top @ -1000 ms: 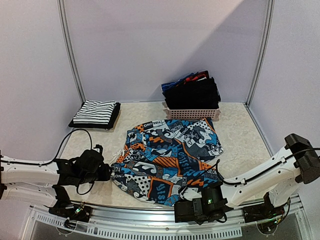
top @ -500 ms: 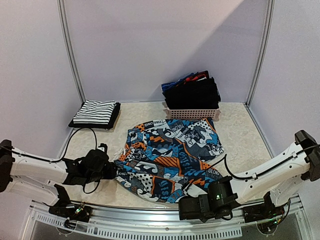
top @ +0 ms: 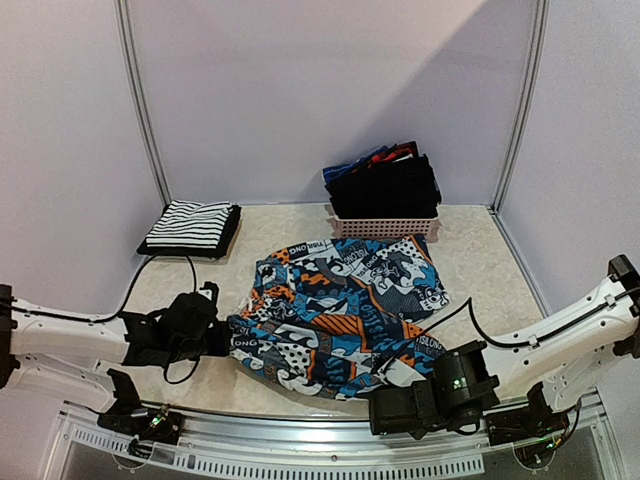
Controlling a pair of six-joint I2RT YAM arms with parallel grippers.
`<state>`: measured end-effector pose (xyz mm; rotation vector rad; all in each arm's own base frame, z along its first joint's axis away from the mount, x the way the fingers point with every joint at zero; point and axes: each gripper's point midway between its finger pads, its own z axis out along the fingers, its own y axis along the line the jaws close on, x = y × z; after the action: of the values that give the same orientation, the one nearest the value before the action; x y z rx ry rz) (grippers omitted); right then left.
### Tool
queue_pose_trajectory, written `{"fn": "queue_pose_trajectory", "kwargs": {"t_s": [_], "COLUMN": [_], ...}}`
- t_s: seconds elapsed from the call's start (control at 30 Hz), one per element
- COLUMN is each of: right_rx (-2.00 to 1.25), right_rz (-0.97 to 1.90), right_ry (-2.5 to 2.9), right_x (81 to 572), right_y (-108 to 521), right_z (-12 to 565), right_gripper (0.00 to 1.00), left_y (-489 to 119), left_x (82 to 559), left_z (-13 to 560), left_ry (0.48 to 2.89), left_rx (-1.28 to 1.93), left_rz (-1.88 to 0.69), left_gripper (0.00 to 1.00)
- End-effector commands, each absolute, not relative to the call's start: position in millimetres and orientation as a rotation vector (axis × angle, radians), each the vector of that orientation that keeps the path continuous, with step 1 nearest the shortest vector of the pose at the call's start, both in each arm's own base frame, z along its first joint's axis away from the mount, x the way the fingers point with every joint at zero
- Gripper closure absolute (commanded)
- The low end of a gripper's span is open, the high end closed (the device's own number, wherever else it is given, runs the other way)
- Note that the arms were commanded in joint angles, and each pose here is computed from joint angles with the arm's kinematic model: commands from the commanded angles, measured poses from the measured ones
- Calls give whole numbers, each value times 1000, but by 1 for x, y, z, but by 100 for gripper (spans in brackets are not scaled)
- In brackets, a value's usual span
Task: Fold and stack the mixed laundry pile
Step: Pick up the flattened shorts from the center of the board, then fold the flattened shorts at the center of the board.
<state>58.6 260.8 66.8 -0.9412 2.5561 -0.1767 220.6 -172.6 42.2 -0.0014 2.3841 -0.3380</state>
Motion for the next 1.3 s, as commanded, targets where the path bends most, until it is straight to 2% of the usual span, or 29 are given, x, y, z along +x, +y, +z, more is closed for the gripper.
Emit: {"fn": "queue_pose_trajectory", "kwargs": {"t_s": [0.0, 0.27, 0.5, 0.83, 1.07, 1.27], "right_rx": [-954, -806, -461, -113, -89, -186], "right_rz": [-248, -191, -263, -272, -273, -229], "right_ry": [2603, 2508, 2346, 2273, 2285, 2310], "right_x": [54, 75, 139, 221, 276, 332], "right_y": [236, 229, 204, 170, 167, 187], "right_z": [81, 156, 216, 240, 236, 232], "right_gripper": [100, 100, 100, 100, 100, 100], "left_y": [-166, -169, -196, -222, -200, -186], "left_x": [198, 173, 197, 256, 299, 316], "left_z": [61, 113, 143, 152, 149, 140], "left_ry": [2455, 2487, 2415, 2423, 2449, 2497], "left_rx": [73, 144, 163, 171, 61, 24], "left_rz": [-302, -339, -346, -170, -78, -28], "left_gripper": [100, 100, 100, 100, 100, 100]}}
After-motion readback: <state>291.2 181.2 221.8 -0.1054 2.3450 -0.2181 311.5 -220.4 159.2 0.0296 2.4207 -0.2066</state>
